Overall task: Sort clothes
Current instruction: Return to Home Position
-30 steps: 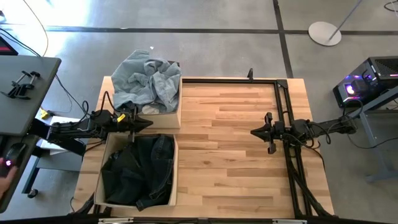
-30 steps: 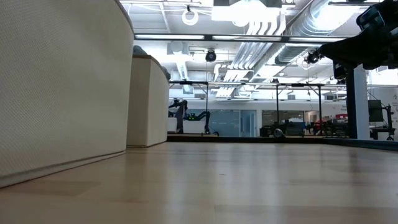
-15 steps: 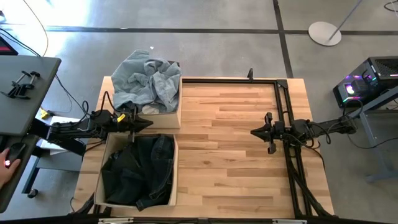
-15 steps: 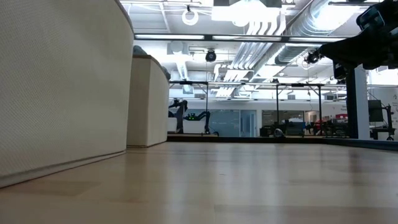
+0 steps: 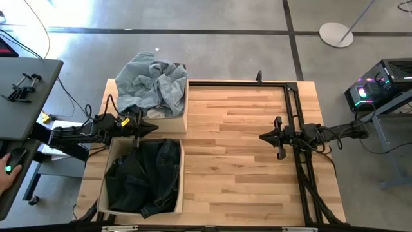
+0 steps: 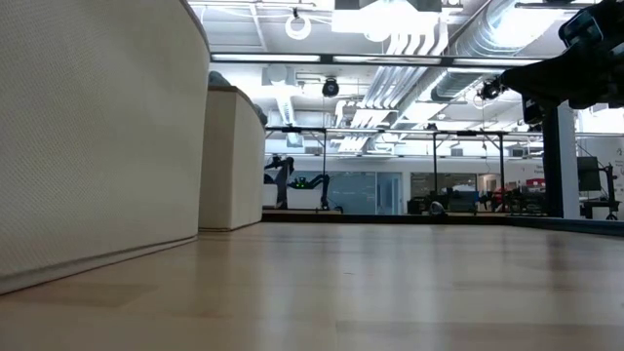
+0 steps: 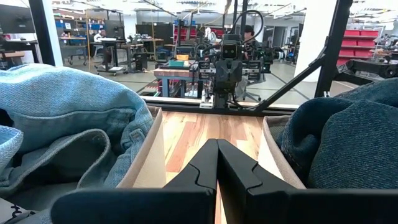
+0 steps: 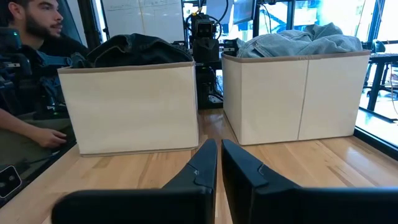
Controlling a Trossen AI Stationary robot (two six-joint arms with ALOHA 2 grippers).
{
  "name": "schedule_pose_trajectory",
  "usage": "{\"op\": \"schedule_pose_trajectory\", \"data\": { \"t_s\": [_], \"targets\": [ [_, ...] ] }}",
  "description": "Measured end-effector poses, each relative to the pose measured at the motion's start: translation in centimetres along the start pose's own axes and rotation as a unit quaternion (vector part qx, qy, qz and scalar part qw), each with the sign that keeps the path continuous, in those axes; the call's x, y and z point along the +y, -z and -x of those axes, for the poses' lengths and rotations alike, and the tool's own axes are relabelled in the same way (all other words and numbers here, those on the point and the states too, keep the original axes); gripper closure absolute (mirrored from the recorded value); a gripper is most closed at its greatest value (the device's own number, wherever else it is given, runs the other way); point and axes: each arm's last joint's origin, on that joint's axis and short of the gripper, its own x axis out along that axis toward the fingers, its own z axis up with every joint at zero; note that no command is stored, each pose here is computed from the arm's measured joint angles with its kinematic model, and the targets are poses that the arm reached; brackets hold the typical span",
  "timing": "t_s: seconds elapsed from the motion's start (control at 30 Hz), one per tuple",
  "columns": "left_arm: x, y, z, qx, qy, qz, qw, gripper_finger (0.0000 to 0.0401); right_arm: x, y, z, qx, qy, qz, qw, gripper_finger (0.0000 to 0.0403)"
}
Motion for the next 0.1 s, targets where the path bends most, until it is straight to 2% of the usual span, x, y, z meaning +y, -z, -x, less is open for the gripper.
{"op": "schedule_pose_trajectory", "data": {
  "t_s": [0.1],
  "targets": [
    [0.00,0.00,0.00,0.000,0.000,0.000,1.000,0.0401,0.00,0.00,0.00,0.000,0.000,0.000,1.000,0.0389]
  ]
}}
